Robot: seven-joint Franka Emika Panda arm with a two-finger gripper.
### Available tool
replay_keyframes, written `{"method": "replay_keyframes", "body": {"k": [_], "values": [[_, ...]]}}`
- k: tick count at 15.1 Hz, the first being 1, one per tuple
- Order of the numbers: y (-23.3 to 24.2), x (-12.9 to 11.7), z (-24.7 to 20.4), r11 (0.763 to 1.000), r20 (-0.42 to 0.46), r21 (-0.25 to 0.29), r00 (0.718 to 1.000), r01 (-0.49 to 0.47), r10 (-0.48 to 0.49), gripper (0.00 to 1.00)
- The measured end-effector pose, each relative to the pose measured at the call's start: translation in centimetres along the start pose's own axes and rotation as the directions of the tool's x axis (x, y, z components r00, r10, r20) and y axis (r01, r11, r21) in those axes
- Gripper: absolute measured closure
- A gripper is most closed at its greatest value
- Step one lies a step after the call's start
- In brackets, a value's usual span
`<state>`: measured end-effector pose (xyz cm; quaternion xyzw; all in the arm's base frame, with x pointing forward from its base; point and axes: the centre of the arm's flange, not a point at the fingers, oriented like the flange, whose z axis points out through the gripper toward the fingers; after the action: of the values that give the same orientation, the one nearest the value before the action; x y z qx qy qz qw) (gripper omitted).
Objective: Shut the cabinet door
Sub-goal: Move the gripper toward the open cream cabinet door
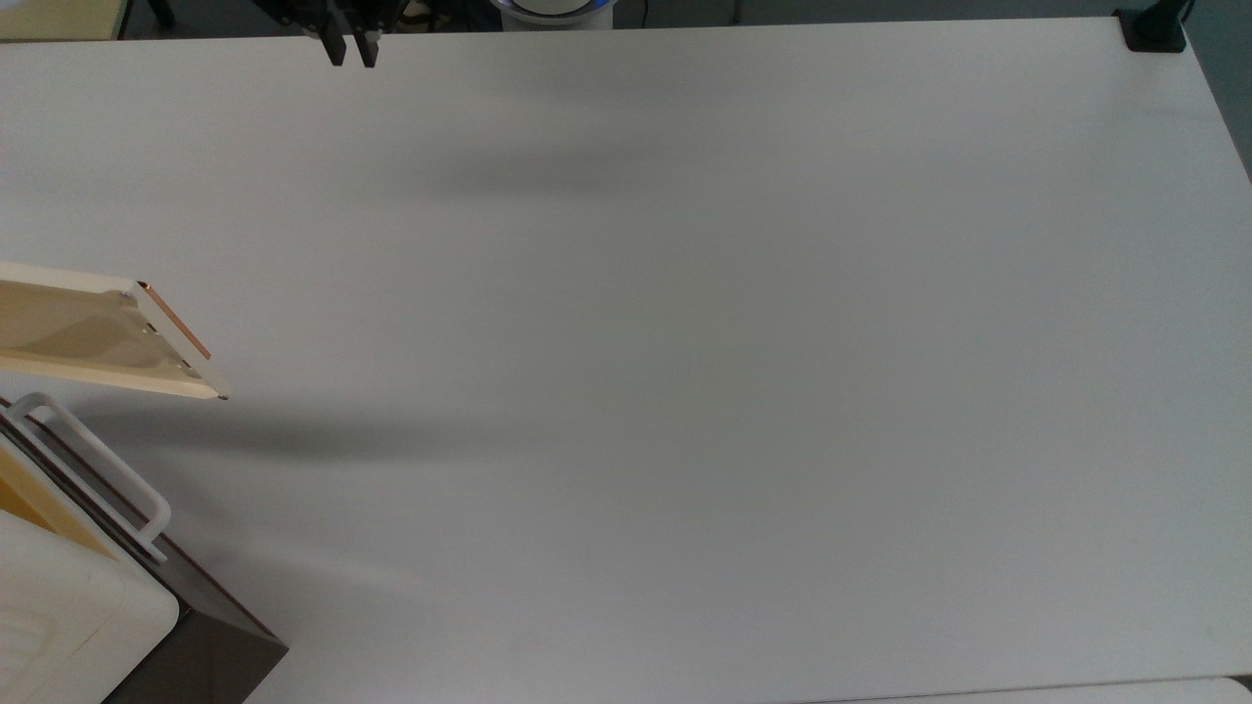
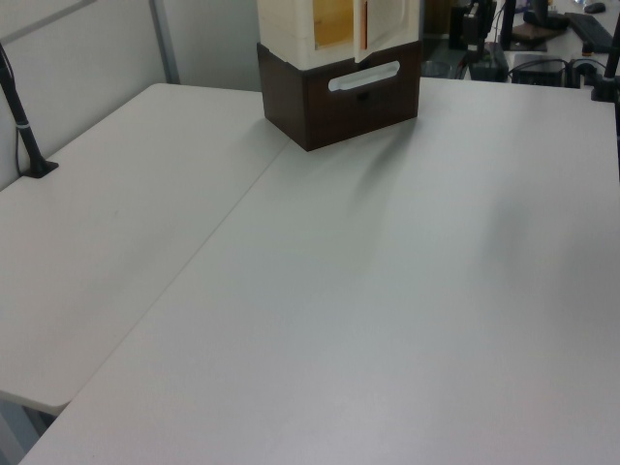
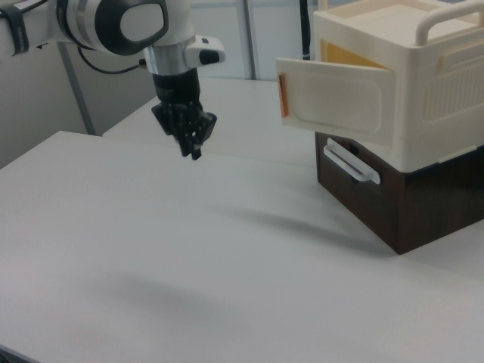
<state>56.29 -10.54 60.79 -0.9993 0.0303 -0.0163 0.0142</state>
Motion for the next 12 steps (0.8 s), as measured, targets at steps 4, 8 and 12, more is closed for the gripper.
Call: {"method": "replay_keyframes", "body": {"k": [4, 8, 12], "values": [[1.0, 2.3, -0.4, 1.000, -0.117, -0.024, 0.993, -0.006, 0.003, 0.86], [1.6, 6.0, 1.1, 0.998, -0.240, -0.057, 0.971, -0.015, 0.001, 0.91], [2.7, 9.6, 2.3, 0.995, -0.398, -0.093, 0.917, -0.045, 0.005, 0.91]]}}
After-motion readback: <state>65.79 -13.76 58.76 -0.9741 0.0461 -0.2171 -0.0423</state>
